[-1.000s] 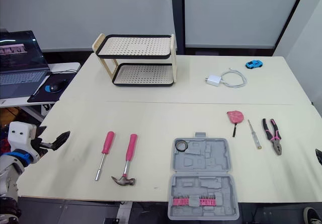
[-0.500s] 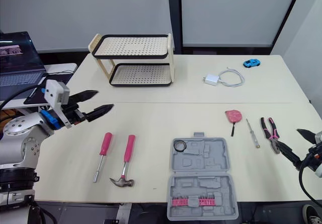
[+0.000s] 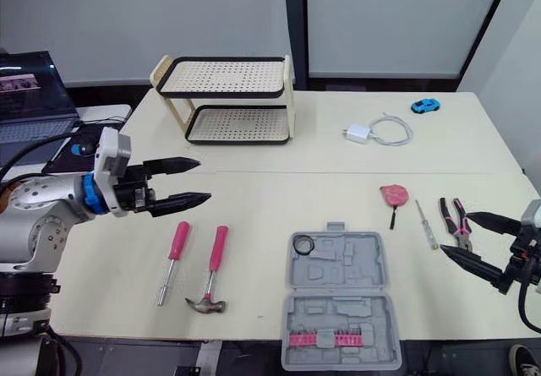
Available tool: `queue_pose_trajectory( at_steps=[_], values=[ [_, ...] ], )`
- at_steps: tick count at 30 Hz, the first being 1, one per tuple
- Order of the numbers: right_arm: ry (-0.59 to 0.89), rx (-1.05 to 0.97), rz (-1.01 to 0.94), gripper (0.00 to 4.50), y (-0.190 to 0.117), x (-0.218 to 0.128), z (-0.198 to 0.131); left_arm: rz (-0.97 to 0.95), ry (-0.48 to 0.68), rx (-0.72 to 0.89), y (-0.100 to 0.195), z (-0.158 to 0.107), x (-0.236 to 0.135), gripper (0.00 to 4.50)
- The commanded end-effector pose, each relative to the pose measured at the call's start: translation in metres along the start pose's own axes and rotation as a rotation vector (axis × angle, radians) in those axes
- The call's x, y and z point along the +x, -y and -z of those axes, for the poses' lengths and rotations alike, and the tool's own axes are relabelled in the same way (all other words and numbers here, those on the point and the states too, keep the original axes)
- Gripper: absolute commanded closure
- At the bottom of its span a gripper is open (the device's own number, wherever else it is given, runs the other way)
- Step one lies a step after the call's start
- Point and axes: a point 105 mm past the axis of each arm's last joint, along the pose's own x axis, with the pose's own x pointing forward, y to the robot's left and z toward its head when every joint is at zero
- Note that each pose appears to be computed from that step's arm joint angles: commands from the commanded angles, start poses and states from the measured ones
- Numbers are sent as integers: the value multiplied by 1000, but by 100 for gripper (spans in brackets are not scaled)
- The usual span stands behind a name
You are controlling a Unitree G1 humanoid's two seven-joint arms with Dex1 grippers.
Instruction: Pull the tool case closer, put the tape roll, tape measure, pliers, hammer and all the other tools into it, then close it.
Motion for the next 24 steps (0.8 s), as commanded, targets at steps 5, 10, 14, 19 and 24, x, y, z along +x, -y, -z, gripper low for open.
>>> queue_pose_trajectory(
  at_steps=[5,10,14,19,24],
  values=[
    [-91,-3,30,0,30,-47,-4,-267,-117,-165,-36,16,-111,2],
    [-145,19,118,0,61,-72,9,-438,-190,-220,-44,45,-166,2],
    [-136,-3,122,0,69,-69,8,-418,-163,-207,-42,48,-159,2],
    [-111,-21,103,0,66,-53,5,-372,-103,-157,-42,36,-135,2],
    [2,-12,88,0,46,-7,-5,-129,12,-5,-18,-4,-47,2]
  ],
)
